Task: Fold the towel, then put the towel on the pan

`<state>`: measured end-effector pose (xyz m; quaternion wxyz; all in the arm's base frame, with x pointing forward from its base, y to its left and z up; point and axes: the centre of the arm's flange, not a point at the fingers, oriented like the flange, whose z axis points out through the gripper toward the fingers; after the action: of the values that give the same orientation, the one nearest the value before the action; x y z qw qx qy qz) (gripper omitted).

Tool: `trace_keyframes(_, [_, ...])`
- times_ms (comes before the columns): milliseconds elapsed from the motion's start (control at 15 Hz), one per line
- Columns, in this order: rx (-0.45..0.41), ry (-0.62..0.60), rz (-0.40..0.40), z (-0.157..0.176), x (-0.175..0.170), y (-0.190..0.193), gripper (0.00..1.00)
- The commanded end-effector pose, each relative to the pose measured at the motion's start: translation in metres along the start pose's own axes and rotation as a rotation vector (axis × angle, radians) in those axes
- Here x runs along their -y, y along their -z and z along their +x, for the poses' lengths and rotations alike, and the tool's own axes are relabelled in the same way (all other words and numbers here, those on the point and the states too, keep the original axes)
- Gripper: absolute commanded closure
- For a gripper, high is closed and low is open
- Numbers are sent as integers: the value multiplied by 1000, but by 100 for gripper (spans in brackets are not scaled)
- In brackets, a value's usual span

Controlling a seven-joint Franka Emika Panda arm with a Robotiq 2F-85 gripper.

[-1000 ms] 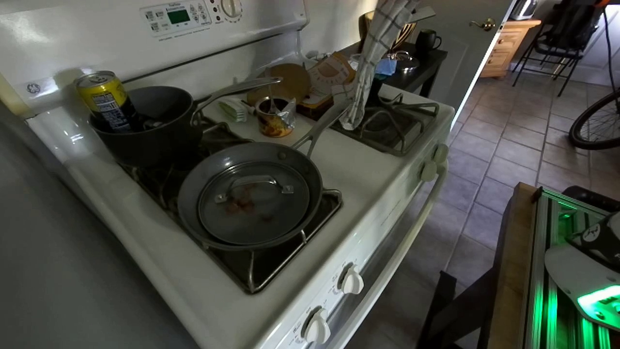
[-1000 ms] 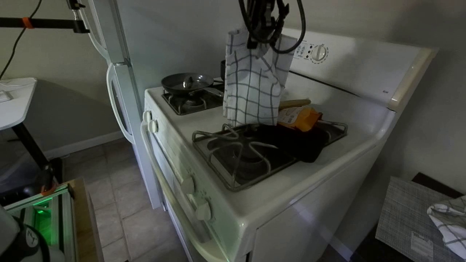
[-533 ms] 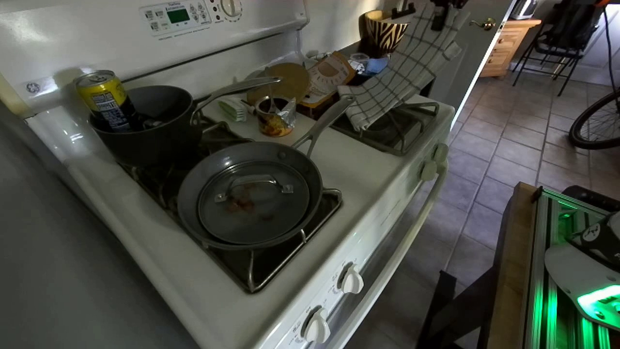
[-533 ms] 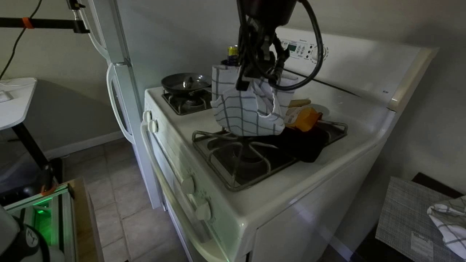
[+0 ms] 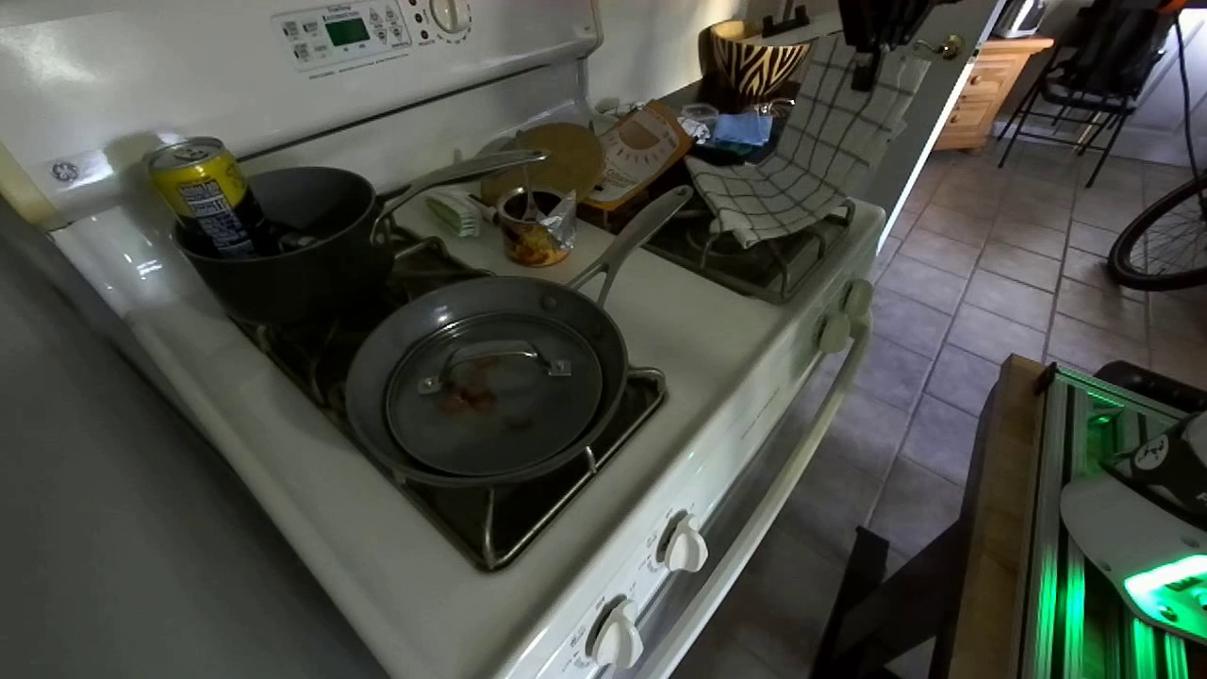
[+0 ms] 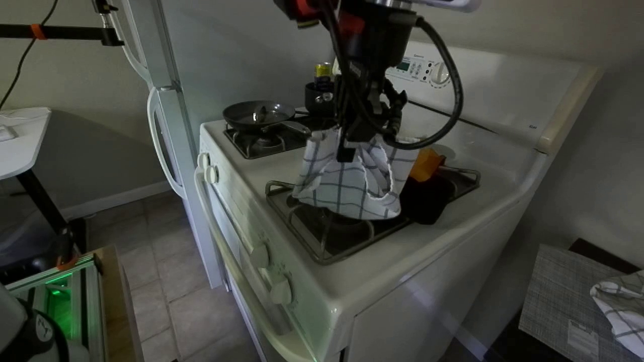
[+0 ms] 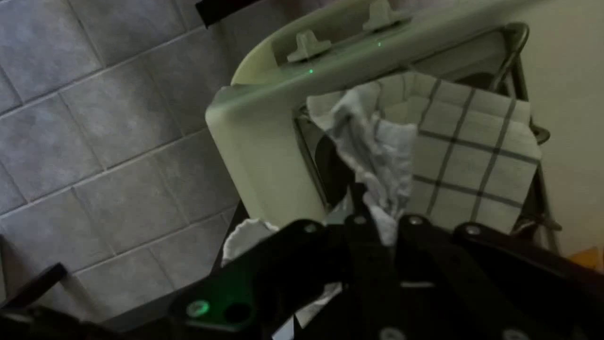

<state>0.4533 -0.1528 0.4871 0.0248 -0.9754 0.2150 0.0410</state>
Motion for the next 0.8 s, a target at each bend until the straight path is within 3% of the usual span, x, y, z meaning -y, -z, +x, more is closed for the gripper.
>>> trace_keyframes(0, [-144, -60, 31, 3, 41, -37, 98])
trace_keyframes(200, [-179, -55, 75, 3, 83, -46, 98])
trace_keyframes(400, [-114, 10, 85, -14, 119, -44, 98])
trace_keyframes(733, [-67, 47, 94, -24, 133, -48, 98])
